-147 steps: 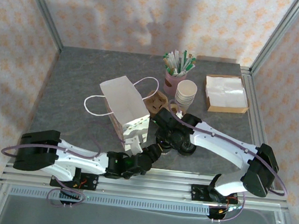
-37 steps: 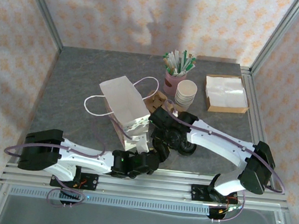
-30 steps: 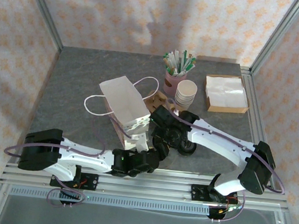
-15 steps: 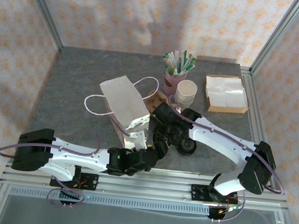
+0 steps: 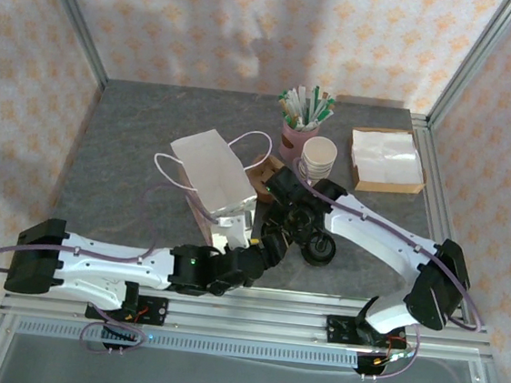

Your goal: Pack the takeout coffee

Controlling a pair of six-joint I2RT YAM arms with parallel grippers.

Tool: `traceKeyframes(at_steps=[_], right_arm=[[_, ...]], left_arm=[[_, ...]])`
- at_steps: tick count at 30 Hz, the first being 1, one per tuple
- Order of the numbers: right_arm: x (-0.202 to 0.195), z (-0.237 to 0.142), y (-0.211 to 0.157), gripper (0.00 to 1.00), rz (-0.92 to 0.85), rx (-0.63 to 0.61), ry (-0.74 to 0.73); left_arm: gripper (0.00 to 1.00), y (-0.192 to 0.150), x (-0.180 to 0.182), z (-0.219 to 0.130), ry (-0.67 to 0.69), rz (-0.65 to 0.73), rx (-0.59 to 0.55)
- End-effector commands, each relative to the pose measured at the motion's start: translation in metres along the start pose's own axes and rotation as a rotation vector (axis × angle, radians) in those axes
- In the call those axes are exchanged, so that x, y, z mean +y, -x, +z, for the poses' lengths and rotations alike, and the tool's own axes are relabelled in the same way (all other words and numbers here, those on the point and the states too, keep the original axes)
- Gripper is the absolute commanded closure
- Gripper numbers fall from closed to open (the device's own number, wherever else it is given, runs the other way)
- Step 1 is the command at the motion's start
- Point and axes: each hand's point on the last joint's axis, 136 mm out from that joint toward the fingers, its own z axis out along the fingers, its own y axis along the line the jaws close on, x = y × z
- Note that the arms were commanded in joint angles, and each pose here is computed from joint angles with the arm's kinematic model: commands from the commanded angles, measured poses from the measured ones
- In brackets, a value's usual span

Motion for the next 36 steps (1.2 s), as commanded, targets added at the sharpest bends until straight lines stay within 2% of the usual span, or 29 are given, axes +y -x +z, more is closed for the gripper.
traceKeyframes(at_steps=[1,12,21,25,31,36], right_arm=[[-0.013,-0.011,-0.001,0.27,-0.042,0.021,-0.063],[-0.034,-0.014,-0.019,0.27,-0.061,0.114,-0.123],[-0.032,-0.015,-0.024,0.26,-0.081,0.165,-0.145],[-0.035,-0.011,-0.02,0.23,-0.082,0.152,-0.179],[-0.027,-0.015,-0.007,0.14,-0.096,0.105,-0.171],[-0.021,-0.02,-0.003,0.13,-0.118,0.091,-0.155]], left_arm=[[0.22,0.016,0.004,-0.013,0.052,0.092,-0.028],[0.25,0.036,0.008,-0.035,0.047,0.096,-0.061],[0.25,0.044,0.012,-0.045,0.041,0.072,-0.069],[0.25,0.048,0.015,-0.048,0.042,0.068,-0.079],[0.25,0.05,0.02,-0.05,0.045,0.066,-0.083],[0.25,0.052,0.023,-0.052,0.051,0.072,-0.09]])
